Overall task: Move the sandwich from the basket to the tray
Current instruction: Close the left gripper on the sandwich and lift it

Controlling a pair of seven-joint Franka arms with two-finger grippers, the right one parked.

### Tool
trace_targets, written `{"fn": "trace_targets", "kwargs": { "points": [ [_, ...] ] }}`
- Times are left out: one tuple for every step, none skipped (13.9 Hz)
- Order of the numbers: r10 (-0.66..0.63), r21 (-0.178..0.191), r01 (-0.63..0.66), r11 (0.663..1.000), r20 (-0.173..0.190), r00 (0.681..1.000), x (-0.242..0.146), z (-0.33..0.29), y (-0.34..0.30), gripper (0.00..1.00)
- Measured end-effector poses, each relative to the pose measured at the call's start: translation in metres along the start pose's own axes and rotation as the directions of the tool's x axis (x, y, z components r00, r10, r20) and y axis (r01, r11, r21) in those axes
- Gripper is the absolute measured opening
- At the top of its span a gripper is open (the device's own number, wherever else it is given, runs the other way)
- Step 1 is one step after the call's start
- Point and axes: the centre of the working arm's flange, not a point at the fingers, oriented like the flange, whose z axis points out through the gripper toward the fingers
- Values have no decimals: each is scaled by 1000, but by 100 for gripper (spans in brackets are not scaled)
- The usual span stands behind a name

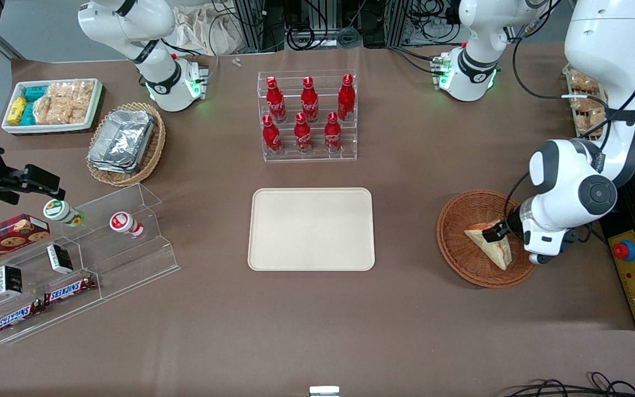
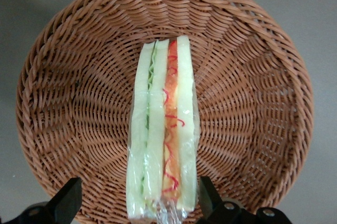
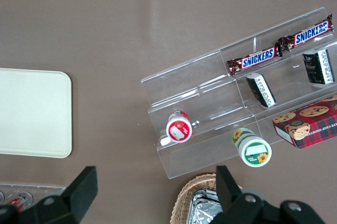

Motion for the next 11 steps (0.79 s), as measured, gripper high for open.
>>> {"fn": "trace_targets", "kwargs": {
  "points": [
    [-1,-2,1,1000,-1,1000,2,5,0,100],
    [-2,-6,2,1000,-4,1000,3,10,1,100],
    [-4,-9,4,1000,-5,1000,4,15,1,100],
    [-16,-12,16,1000,-7,1000,5,20,2,100],
    [-34,-18,34,999,-11,999,6,24,3,100],
    [-49,-23,49,999,-15,999,6,29,5,98],
    [-64,-24,63,998,-18,998,6,33,9,96],
    [-82,-19,81,997,-25,996,5,35,13,85],
    [-103,-14,102,995,-39,994,5,34,19,72],
    [-124,-14,123,992,-53,991,6,30,23,62],
    [-139,-20,138,990,-62,988,7,26,27,53]
  ]
}}
